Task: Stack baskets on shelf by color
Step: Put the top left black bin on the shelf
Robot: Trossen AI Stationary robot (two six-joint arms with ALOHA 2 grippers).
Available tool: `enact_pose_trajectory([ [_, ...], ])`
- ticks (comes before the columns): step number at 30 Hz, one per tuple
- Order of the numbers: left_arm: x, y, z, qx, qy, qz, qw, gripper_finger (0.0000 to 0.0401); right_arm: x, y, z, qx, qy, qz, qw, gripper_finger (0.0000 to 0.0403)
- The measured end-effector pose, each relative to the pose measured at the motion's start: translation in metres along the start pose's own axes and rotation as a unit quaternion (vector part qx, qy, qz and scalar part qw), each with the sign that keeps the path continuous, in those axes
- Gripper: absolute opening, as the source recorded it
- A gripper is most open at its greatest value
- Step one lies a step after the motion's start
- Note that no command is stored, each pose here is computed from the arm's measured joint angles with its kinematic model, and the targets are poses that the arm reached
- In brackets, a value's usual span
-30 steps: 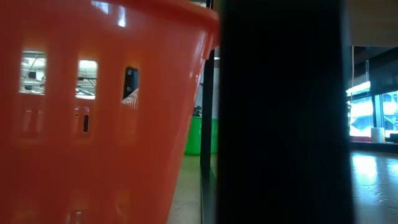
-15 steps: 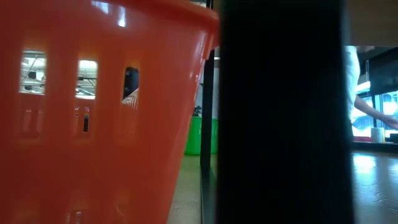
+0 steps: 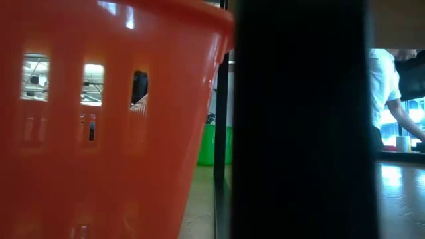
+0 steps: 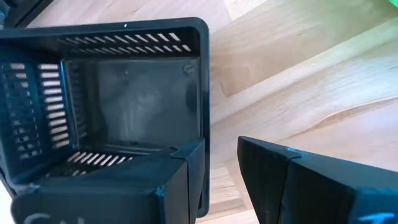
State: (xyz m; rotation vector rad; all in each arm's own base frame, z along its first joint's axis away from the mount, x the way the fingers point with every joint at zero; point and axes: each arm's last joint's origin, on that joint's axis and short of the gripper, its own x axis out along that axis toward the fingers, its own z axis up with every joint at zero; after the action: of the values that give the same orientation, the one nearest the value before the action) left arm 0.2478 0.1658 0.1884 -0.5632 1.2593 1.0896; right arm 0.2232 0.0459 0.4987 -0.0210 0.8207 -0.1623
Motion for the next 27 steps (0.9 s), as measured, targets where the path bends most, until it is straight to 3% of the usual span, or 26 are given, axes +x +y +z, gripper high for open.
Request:
enact_pose_trajectory([
  [16,0.005,0.002,-0.006,0.016,0.015,0.013,1.000,0.0093,0.000,0.000,0.000,-0.001,0.000,0.001,1.000,0.0003],
  [27,-0.018,0.005,-0.005,0.036,-0.037,0.028,0.998,0.0093,0.000,0.000,0.000,-0.001,0.000,0.001,1.000,0.0003],
])
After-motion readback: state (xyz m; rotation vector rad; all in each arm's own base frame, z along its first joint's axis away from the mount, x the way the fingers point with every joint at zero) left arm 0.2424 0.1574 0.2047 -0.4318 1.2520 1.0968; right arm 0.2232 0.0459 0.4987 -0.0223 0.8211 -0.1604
